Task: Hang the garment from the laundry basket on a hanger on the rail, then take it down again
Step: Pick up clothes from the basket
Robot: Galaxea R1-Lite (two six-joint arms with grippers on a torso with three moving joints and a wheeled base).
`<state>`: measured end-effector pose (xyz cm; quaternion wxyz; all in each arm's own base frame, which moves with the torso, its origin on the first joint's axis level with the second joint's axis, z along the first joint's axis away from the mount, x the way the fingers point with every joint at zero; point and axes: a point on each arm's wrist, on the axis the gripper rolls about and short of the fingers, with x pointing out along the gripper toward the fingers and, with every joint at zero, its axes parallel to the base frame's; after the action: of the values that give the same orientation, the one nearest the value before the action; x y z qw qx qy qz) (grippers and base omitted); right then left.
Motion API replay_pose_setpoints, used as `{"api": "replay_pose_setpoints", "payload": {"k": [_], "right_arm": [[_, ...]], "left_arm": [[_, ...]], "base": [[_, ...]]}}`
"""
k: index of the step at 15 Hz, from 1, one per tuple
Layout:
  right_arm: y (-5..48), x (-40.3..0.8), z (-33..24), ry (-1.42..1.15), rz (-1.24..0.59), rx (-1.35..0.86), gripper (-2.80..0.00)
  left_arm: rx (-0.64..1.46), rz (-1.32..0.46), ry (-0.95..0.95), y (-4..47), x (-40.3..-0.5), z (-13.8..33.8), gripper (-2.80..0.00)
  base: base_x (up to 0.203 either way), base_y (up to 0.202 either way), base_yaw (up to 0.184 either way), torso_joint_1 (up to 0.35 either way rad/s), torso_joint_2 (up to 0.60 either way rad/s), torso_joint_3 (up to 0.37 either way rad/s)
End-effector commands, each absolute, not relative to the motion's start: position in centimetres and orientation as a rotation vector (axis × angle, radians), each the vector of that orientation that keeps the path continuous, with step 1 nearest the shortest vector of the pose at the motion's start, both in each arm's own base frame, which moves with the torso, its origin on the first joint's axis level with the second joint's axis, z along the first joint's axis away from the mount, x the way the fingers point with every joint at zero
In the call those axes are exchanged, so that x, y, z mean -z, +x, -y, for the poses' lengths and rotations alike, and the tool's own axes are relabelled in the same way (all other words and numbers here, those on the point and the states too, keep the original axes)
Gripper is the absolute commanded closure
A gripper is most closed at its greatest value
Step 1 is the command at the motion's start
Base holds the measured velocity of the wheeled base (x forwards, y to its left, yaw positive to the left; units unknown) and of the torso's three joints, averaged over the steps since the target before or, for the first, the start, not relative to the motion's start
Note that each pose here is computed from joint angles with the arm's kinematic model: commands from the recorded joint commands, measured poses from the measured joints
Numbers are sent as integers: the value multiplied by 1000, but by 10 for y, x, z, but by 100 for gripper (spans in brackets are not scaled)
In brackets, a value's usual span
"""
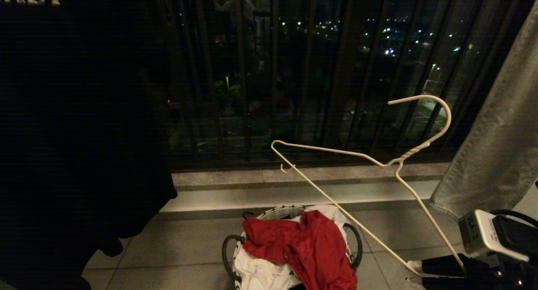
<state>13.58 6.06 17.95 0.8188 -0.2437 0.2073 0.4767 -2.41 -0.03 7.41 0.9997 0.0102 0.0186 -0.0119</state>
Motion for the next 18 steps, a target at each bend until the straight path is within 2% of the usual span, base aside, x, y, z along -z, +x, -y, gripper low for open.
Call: {"api": "replay_pose_setpoints", "payload": {"k": [1, 11, 18], "right_arm": [[136, -180, -61, -516, -438, -1017, 0], [144, -171, -59, -482, -506, -999, 0], [150, -177, -58, -488, -436, -958, 0]], "left_arm": [[23, -37, 20, -24, -74, 0, 0], [23, -37, 21, -24, -74, 0, 0], [25, -37, 21, -24, -74, 0, 0]], "base": [[0, 0, 0, 0, 0, 0], [0, 0, 0, 0, 0, 0], [0, 0, 0, 0, 0, 0]]}}
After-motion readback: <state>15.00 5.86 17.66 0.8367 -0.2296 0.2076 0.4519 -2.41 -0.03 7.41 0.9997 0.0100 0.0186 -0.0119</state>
